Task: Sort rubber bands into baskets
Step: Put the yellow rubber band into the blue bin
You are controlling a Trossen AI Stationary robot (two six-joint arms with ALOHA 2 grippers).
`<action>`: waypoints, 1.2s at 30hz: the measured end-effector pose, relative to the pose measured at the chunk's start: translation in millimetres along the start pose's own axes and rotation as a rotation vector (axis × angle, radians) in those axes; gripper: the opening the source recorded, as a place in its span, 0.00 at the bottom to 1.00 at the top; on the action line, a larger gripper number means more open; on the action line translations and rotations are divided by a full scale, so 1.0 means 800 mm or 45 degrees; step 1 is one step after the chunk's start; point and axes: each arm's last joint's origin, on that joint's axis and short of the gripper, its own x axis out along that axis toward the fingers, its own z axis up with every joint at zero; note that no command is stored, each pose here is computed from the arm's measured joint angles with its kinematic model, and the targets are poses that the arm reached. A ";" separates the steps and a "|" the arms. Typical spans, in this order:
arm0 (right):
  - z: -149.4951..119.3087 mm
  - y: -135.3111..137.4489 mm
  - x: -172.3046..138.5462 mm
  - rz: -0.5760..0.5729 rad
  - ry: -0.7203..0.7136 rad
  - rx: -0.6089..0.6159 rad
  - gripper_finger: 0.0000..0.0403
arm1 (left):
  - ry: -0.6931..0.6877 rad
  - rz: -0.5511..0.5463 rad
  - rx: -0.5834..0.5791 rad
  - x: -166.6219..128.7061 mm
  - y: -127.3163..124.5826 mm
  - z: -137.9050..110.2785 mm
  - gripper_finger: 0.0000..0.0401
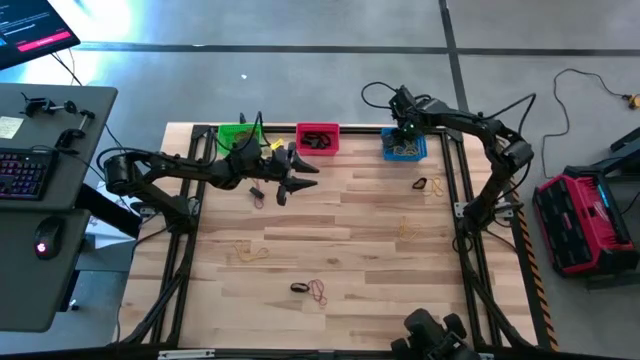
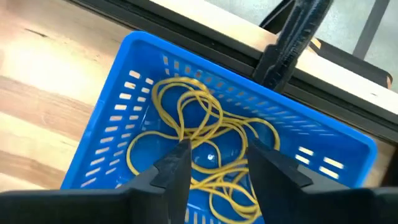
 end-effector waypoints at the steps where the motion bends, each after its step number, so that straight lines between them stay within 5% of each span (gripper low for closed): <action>1: 0.001 0.001 -0.003 -0.001 0.008 -0.004 0.36 | 0.004 0.000 -0.003 0.000 0.000 0.000 0.44; 8: 0.005 0.011 -0.013 0.007 0.000 -0.107 0.30 | 0.012 0.006 -0.044 0.000 0.000 -0.001 0.44; 15: -0.015 0.039 -0.016 -0.007 -0.014 -0.311 0.03 | 0.045 0.011 -0.046 0.003 -0.004 -0.005 0.43; 23: -0.041 0.050 -0.075 0.079 -0.284 -0.366 0.01 | 0.050 0.088 0.006 0.004 -0.005 -0.006 0.35; 30: -0.111 0.069 -0.095 0.213 -0.401 -0.446 0.00 | 0.115 0.070 -0.018 0.005 -0.007 -0.013 0.24; 36: -0.201 0.086 -0.080 0.341 -0.313 -0.520 0.00 | 0.202 0.032 0.018 0.008 -0.017 -0.022 0.16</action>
